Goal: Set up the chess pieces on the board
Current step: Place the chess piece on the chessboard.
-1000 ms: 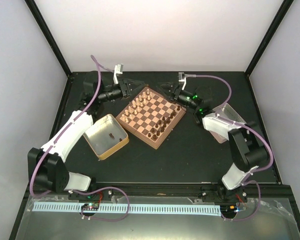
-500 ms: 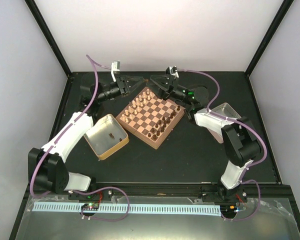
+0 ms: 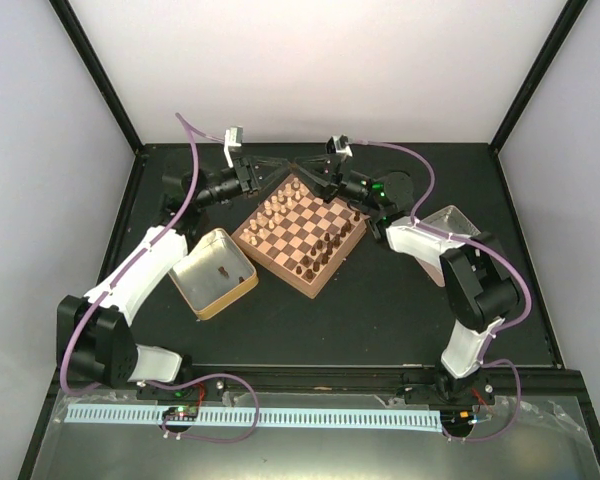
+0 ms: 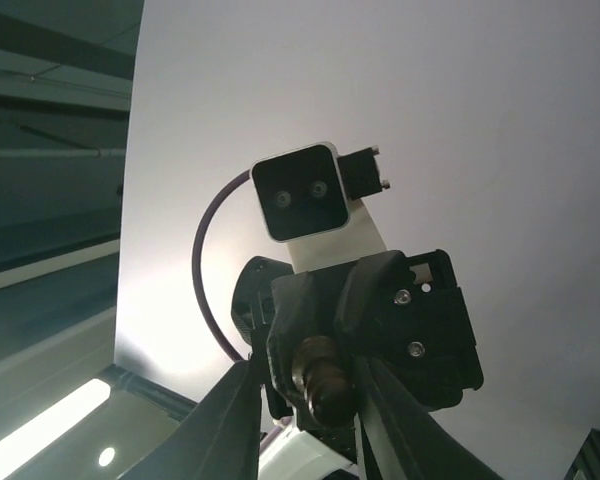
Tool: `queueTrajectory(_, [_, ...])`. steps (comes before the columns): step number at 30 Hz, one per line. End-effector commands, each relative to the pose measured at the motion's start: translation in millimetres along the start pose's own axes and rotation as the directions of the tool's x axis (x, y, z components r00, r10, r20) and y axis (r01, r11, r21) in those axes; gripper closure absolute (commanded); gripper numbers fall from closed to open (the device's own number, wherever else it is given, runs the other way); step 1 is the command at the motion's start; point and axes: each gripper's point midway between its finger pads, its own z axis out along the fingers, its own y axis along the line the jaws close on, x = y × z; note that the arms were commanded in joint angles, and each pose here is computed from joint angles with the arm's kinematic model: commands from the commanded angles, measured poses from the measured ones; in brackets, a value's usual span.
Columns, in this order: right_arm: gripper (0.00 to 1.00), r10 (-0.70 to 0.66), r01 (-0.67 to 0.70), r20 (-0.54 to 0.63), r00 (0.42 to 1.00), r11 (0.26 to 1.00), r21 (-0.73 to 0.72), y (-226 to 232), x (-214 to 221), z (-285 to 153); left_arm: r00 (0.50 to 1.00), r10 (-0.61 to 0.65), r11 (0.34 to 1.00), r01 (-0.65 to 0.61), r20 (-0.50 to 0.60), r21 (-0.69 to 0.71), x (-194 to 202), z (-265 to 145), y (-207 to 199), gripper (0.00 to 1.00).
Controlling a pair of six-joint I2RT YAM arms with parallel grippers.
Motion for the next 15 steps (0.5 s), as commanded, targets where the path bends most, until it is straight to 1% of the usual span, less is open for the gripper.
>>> queueTrajectory(1, [0.77, -0.034, 0.034, -0.021, 0.999, 0.999, -0.015, 7.8, 0.7, 5.9, 0.998, 0.053, 0.998, -0.053, -0.021, 0.016, 6.8, -3.5, -9.2, 0.97])
queueTrajectory(7, [0.97, -0.070, 0.071, -0.032, 0.997, 0.997, 0.009, 8.1, 2.4, 6.8, 0.998, 0.052, 0.999, -0.051, -0.027, 0.008, 8.2, -2.9, -5.2, 0.95])
queueTrajectory(8, [0.99, -0.074, 0.075, -0.033, 0.997, 0.997, 0.017, 6.7, 2.7, 6.8, 0.998, 0.051, 0.999, -0.051, -0.029, 0.005, 8.8, -2.7, -4.1, 0.94])
queueTrajectory(9, [0.99, -0.079, 0.080, -0.031, 0.996, 0.996, 0.028, 5.1, 2.1, 6.0, 0.998, 0.052, 0.999, -0.052, -0.028, -0.007, 8.8, -2.9, -1.4, 0.90])
queueTrajectory(12, [0.99, -0.116, 0.118, -0.028, 0.993, 0.989, 0.086, -4.8, 0.2, 2.1, 0.997, 0.070, 0.995, -0.070, -0.013, -0.076, 6.9, -5.8, 9.1, 0.70])
queueTrajectory(14, [0.99, -0.151, 0.152, -0.022, 0.988, 0.972, 0.182, -23.0, -4.8, -5.9, 0.997, 0.080, 0.979, -0.076, 0.010, -0.192, 4.1, -13.2, 25.4, 0.56])
queueTrajectory(15, [0.99, -0.182, 0.180, -0.014, 0.983, 0.954, 0.239, -32.8, -9.5, -13.1, 0.996, 0.091, 0.964, -0.083, 0.022, -0.254, 2.6, -17.9, 34.6, 0.52])
